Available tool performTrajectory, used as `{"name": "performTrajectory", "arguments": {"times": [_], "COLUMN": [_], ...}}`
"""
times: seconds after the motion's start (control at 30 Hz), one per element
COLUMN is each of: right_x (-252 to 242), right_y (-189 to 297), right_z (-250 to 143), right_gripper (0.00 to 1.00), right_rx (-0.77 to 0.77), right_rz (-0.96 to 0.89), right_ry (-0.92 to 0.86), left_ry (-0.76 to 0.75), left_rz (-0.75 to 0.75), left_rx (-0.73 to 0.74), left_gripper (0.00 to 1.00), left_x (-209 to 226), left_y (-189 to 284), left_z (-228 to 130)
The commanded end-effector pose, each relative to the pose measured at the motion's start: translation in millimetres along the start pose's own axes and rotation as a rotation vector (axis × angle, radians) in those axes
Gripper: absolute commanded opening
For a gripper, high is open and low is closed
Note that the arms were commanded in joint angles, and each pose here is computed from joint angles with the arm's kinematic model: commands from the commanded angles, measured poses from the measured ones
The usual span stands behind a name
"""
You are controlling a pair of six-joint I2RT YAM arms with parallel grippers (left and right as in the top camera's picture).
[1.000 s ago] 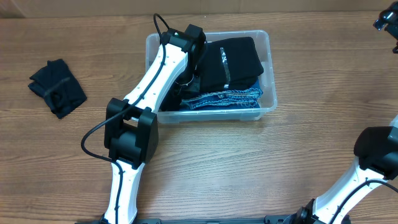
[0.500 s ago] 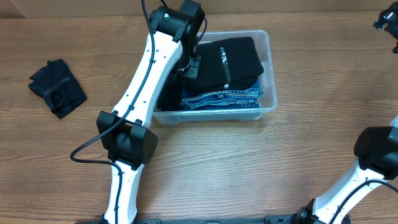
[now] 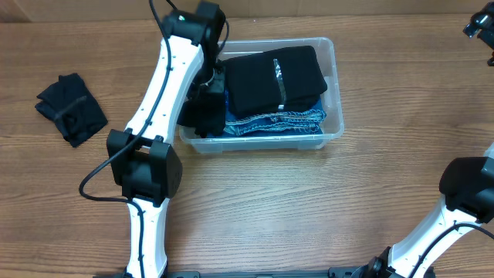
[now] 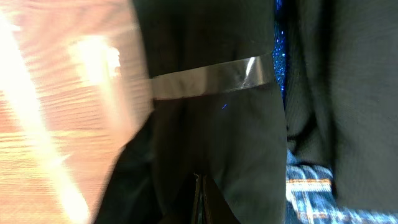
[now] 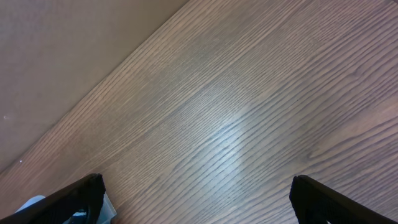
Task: Pack container
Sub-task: 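Lower the black cloth into the container and tuck it down, then move the left gripper back to the remaining black cloth and grasp it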
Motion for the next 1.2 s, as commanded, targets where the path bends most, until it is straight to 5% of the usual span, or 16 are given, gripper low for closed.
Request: {"name": "performTrajectory", "arguments": {"times": [0.0, 0.27, 0.57, 0.63, 0.73, 0.87, 1.07, 1.17], "right_x": [-0.4, -0.4, -0.4, -0.4, -0.4, -0.4, -0.4, -0.4], "right_y": [4.5, 4.5, 4.5, 4.5, 4.5, 4.5, 4.5, 4.5], "right_z": [2.6, 2.6, 2.6, 2.6, 2.6, 2.6, 2.6, 2.6], "right_gripper": [1.00, 1.00, 1.00, 1.00, 1.00, 1.00, 1.00, 1.00], "right_rx": [-0.014, -0.014, -0.014, -0.014, -0.014, -0.014, -0.014, -0.014], "right_rz": [0.004, 0.004, 0.004, 0.004, 0.004, 0.004, 0.004, 0.004], "right_ry": [-0.002, -0.002, -0.002, -0.002, -0.002, -0.002, -0.002, -0.002], "left_ry": [-0.007, -0.005, -0.065, -0.067, -0.068, 0.001, 0.172, 0.262], "left_rz": [-0.047, -0.070, -0.104, -0.114, -0.121, -0.063, -0.123, -0.115], "left_rx": [0.076, 0.078, -0.078, -0.131, -0.201, -0.198, -0.192, -0.193], "left_gripper": [0.04, 0.04, 0.06, 0.15, 0.55, 0.80, 0.99, 1.00], "left_x": [-12.4, -16.3, -19.4, -18.8, -7.5, 42.3, 116.9, 156.5], "left_y": [-30.4, -93.2, -8.7, 20.3, 60.6, 88.9, 92.9, 91.5], "left_z": [-16.1, -20.7, 15.5, 21.9, 26.2, 16.3, 13.4, 9.3]}}
Point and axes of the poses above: each gripper's point midway between its finger pads, its own y axis back along the fingers, its own x axis along the line the jaws close on, z = x × y, the point moved 3 cm from there along y, back along the fingers, and after that the axes turned 1 degree about -y, right-handed, at the moved point
